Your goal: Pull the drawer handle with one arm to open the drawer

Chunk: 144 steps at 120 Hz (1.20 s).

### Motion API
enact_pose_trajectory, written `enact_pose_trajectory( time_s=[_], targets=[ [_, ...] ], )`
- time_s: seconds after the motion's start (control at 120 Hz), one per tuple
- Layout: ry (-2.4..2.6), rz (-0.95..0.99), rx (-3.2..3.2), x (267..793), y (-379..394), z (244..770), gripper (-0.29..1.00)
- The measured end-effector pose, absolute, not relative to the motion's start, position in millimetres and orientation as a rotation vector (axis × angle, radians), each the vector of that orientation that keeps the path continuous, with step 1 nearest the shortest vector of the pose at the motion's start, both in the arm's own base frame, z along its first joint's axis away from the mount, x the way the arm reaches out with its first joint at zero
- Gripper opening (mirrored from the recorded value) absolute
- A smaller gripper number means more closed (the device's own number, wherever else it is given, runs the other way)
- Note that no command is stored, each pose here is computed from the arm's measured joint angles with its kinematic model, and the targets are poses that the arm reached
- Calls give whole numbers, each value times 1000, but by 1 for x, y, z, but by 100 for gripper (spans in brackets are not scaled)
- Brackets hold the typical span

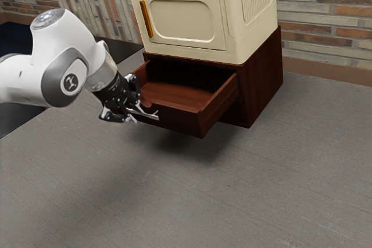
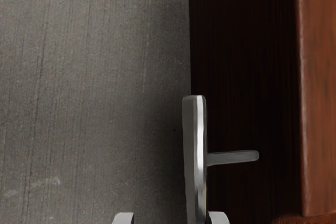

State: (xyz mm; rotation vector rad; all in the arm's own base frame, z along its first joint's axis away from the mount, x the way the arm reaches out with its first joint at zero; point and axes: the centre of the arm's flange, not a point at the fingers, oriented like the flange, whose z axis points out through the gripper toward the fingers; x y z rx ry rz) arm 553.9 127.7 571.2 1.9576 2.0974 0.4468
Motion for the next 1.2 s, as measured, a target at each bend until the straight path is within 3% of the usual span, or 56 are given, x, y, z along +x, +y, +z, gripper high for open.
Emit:
enact_pose_trajectory(
  time_s=[0.183,0.25,0.358,0.55,0.767,1.2],
  targets=[
    [2074,504,1959,554,127,591,12],
    [2042,540,1961,553,120,621,15],
    [1992,568,1974,544,101,712,34],
    [2099,336,2001,486,107,777,56],
    [2217,-30,2191,468,52,711,65],
    [2353,-30,2200,460,24,689,70]
  ],
)
